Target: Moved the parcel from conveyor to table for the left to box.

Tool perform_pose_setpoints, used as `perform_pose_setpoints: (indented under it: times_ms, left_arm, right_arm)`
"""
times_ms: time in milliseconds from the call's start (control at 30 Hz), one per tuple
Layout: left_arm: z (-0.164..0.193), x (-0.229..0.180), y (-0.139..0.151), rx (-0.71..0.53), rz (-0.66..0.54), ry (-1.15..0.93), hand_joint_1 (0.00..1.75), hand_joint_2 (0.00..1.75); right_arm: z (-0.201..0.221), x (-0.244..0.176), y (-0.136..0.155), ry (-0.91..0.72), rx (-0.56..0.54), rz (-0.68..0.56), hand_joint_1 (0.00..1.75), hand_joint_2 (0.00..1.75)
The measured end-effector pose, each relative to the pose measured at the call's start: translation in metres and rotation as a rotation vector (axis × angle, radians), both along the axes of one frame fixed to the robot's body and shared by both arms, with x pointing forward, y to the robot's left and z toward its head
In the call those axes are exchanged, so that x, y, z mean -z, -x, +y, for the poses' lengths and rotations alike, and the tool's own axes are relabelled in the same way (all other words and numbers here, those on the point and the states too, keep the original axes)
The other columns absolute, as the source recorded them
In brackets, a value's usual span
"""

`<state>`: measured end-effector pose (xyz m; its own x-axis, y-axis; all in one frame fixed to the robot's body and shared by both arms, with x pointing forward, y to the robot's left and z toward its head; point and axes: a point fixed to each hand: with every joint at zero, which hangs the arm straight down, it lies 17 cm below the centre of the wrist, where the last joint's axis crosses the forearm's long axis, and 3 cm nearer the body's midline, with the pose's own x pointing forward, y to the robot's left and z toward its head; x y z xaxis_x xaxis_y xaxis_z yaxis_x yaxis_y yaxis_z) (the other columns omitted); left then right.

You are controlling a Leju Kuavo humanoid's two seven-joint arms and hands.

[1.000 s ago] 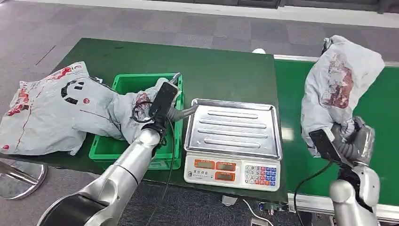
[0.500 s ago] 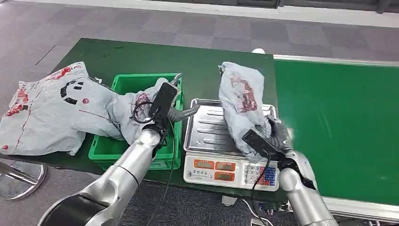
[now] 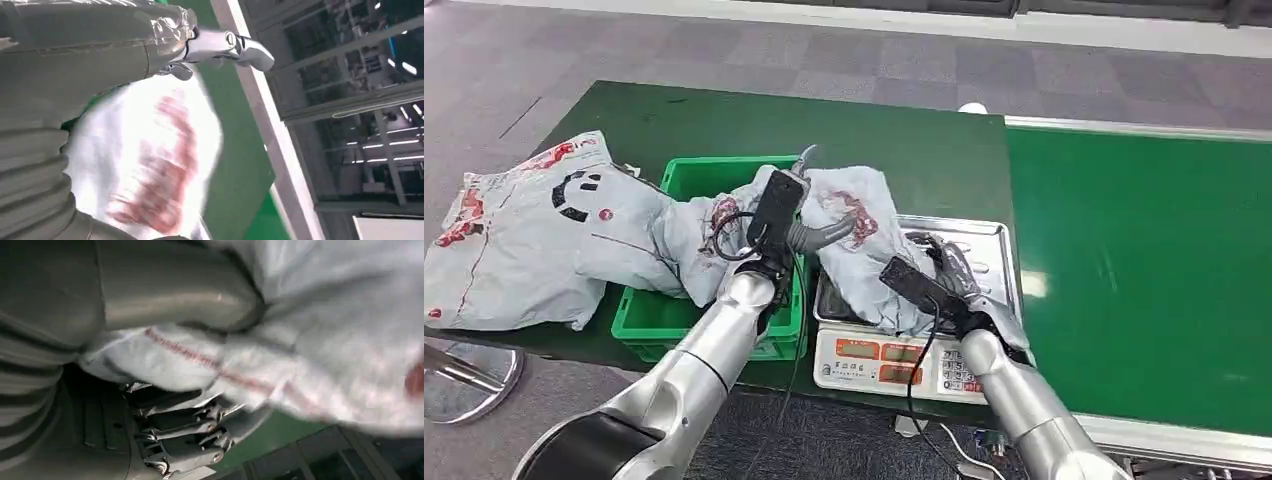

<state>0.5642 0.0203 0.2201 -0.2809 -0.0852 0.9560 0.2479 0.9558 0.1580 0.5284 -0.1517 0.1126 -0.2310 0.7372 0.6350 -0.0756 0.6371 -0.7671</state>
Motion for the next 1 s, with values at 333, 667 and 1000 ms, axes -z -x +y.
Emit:
perform_pose_setpoints:
  times_ms: [333,667,1000]
  left_arm:
    - [0.007,-0.007,-0.002,-0.044,-0.037,-0.005,0.00,1.75]
    - [-0.007,-0.009,-0.002,-0.015,-0.039,-0.084,0.00,1.75]
    - [-0.047,0.012,0.015,0.108,-0.034,-0.309,0.00,1.75]
  right_arm:
    - [0.002,-0.011,-0.001,-0.068,-0.015,-0.055,0.00,1.75]
    - [-0.015,-0.070,-0.017,-0.196,0.051,-0.237,0.00,1.75]
    - [-0.051,-0.120,-0.008,-0.289,0.130,-0.410,0.00,1.75]
